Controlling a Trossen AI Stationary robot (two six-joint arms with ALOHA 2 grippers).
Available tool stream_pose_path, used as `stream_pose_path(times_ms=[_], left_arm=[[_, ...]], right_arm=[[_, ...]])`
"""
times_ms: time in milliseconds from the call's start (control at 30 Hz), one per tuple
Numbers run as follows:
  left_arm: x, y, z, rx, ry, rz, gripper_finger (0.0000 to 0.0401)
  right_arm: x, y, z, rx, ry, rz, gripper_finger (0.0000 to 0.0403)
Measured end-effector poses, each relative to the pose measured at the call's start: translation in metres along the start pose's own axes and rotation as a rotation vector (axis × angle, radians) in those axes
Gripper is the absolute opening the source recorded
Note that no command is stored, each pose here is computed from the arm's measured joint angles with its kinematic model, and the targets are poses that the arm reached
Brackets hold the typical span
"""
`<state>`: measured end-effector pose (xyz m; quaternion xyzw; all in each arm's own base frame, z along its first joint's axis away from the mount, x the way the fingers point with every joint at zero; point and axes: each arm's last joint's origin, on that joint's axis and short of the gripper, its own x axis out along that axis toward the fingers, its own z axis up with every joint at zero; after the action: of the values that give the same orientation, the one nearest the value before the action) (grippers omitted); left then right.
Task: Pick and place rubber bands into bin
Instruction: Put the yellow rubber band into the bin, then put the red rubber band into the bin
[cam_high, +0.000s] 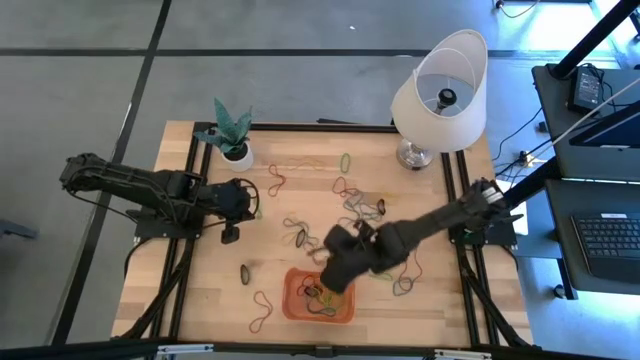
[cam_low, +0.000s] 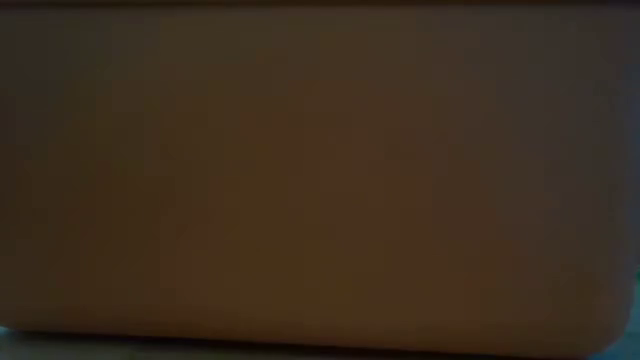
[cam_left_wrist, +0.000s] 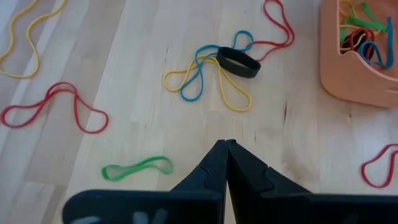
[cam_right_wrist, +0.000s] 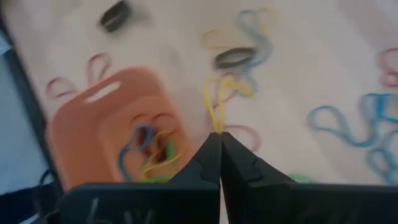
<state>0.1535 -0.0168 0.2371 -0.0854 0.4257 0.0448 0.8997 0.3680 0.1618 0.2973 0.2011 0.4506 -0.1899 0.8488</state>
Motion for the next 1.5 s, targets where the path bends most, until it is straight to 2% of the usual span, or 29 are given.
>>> stream_pose_path(times_ms=[167,400,533,667,767,1233,1367,1500], left_arm=[[0.001,0.0,0.0,-0.031,0.006,0.002,0.0006],[0.001,-0.003,0.0,-0.029,0.003,-0.01,0.0006],[0.001,-0.007,-0.001,-0.013,0.007,-0.027,0.0006],[0.001,-0.009,-0.002,-0.031,0.01,-0.038,0.0006],[0.0,-0.011,-0.003,-0.051,0.012,-0.045,0.0006],[0.0,-0.014,-0.004,-0.046,0.005,-0.038,0.0006],[-0.001,-0.016,0.002,-0.02,-0.048,-0.056,0.0006],[0.0,-0.015,0.011,0.054,-0.13,-0.067,0.0006]], right_arm=[[0.005,0.026,-0.022,-0.033,-0.012,0.072,0.0],[0.041,0.047,-0.053,-0.051,0.078,0.079,0.0],[0.065,0.051,-0.069,-0.047,0.158,0.034,0.0],[0.075,0.045,-0.078,-0.007,0.244,-0.032,0.0002],[0.074,0.042,-0.08,0.004,0.264,-0.074,0.0013],[0.055,0.037,-0.075,-0.004,0.252,-0.081,0.0109],[0.035,0.031,-0.066,-0.032,0.174,-0.102,0.011],[0.029,0.022,-0.055,-0.028,0.144,-0.081,0.0084]])
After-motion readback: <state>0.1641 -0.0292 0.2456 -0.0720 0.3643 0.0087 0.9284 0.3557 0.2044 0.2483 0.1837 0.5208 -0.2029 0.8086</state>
